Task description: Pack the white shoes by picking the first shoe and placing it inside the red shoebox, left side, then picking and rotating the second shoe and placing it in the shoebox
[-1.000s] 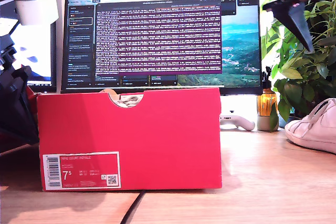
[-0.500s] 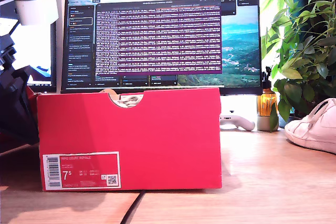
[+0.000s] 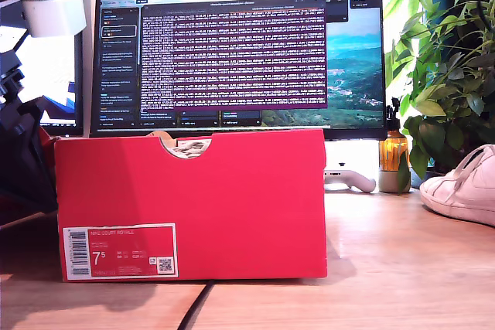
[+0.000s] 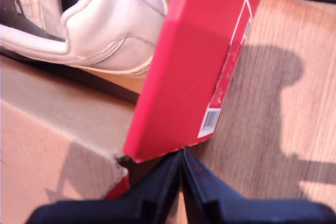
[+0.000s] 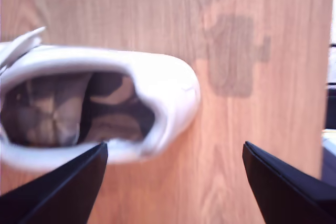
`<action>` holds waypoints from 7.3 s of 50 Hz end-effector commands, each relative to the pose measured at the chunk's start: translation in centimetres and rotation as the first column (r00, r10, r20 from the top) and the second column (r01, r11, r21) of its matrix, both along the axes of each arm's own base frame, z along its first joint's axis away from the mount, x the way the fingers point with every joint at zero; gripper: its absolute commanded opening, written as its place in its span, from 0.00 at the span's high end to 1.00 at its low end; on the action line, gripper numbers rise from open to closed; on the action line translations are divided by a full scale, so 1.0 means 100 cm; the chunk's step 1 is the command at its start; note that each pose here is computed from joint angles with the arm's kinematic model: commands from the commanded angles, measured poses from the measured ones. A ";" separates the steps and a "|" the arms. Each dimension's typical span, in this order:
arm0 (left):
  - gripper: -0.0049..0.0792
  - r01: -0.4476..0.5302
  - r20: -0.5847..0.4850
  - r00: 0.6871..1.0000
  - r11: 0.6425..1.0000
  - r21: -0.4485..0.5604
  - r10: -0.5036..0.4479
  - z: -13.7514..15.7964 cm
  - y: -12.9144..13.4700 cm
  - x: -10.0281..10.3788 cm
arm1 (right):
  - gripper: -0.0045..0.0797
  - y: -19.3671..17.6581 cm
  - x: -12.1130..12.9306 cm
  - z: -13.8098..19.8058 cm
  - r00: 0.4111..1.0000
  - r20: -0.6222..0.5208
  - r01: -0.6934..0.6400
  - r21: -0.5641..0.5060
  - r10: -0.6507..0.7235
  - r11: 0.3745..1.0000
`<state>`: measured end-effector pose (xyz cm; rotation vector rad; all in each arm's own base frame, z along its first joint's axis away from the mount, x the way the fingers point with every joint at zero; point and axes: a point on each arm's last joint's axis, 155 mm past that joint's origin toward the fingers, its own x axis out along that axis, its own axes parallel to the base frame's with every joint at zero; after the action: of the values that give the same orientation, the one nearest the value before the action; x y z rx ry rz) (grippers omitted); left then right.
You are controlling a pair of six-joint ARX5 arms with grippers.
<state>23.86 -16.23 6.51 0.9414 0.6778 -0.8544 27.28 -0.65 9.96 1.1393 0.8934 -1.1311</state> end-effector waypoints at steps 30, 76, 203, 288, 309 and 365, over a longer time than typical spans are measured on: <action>0.96 0.001 0.011 1.000 1.000 -0.018 -0.001 0.004 -0.005 0.004 | 0.21 -0.026 0.000 -0.052 0.997 0.025 0.077 0.025 -0.077 0.997; 0.96 0.001 0.011 1.000 1.000 -0.018 -0.001 0.004 -0.005 0.004 | 0.96 -0.021 0.032 -0.027 0.981 0.092 -0.174 0.035 0.170 0.984; 0.96 0.001 0.011 1.000 1.000 -0.018 -0.001 0.004 -0.005 0.004 | 0.96 0.249 0.214 0.195 -0.383 -0.749 -0.205 -0.501 0.540 -0.841; 0.96 0.001 0.012 1.000 1.000 -0.018 -0.001 0.004 -0.005 0.004 | 0.68 0.283 0.205 0.034 -0.669 -0.664 -0.227 -0.247 0.335 -0.942; 0.96 0.001 0.011 1.000 1.000 -0.018 -0.001 0.004 -0.005 0.004 | 0.65 0.271 0.234 0.067 -0.523 -0.770 -0.291 -0.243 0.366 -0.925; 0.96 -0.073 -0.087 0.994 0.996 -0.059 0.068 0.009 -0.001 -0.028 | 0.96 0.258 0.186 0.186 -0.372 -0.489 -0.649 -0.471 0.789 -0.598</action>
<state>20.96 -15.73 5.91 0.8442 0.7986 -0.8551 46.21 25.23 27.53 -0.5756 0.7284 0.4186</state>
